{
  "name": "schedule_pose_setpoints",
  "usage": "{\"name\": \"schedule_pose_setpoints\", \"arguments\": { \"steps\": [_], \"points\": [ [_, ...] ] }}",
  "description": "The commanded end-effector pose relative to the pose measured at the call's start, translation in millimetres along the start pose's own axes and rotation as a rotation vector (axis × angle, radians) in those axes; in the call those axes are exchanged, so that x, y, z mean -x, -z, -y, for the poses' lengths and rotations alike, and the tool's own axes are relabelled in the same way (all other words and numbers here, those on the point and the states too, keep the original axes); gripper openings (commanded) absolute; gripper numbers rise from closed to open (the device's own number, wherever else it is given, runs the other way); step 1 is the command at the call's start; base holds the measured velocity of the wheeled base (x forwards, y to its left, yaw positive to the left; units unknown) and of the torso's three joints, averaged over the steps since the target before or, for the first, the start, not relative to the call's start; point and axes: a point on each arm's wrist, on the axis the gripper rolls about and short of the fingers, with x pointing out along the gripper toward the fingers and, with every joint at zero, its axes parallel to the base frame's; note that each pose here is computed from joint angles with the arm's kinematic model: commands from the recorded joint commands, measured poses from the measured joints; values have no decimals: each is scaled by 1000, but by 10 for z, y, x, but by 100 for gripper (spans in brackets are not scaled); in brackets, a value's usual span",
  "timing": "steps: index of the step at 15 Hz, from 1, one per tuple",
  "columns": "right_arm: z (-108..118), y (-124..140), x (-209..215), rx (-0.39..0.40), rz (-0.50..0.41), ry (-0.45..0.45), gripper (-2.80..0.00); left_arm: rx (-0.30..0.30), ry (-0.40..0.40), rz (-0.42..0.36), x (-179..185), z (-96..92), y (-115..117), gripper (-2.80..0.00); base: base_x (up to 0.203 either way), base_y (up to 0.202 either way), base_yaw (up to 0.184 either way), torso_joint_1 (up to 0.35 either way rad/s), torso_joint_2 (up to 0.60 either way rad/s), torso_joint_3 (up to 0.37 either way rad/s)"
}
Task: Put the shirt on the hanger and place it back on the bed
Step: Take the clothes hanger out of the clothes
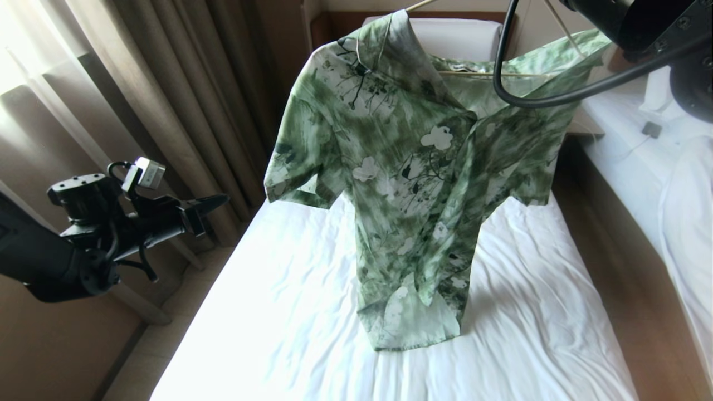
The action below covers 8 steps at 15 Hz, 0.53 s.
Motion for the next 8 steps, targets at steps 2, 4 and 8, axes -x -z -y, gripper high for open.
{"name": "schedule_pose_setpoints", "arguments": {
  "steps": [2, 4, 8],
  "points": [
    [-64, 178, -55, 25, -64, 22, -280, 39, 11, 23, -86, 170, -124, -280, 0, 0, 0, 0, 0, 0],
    [-143, 451, -132, 62, -152, 28, -280, 131, 2, 61, -185, 390, -312, -280, 0, 0, 0, 0, 0, 0],
    [-306, 745, -182, 90, -236, -11, -280, 183, 102, 103, -226, 1147, -713, -280, 0, 0, 0, 0, 0, 0]
  ]
}}
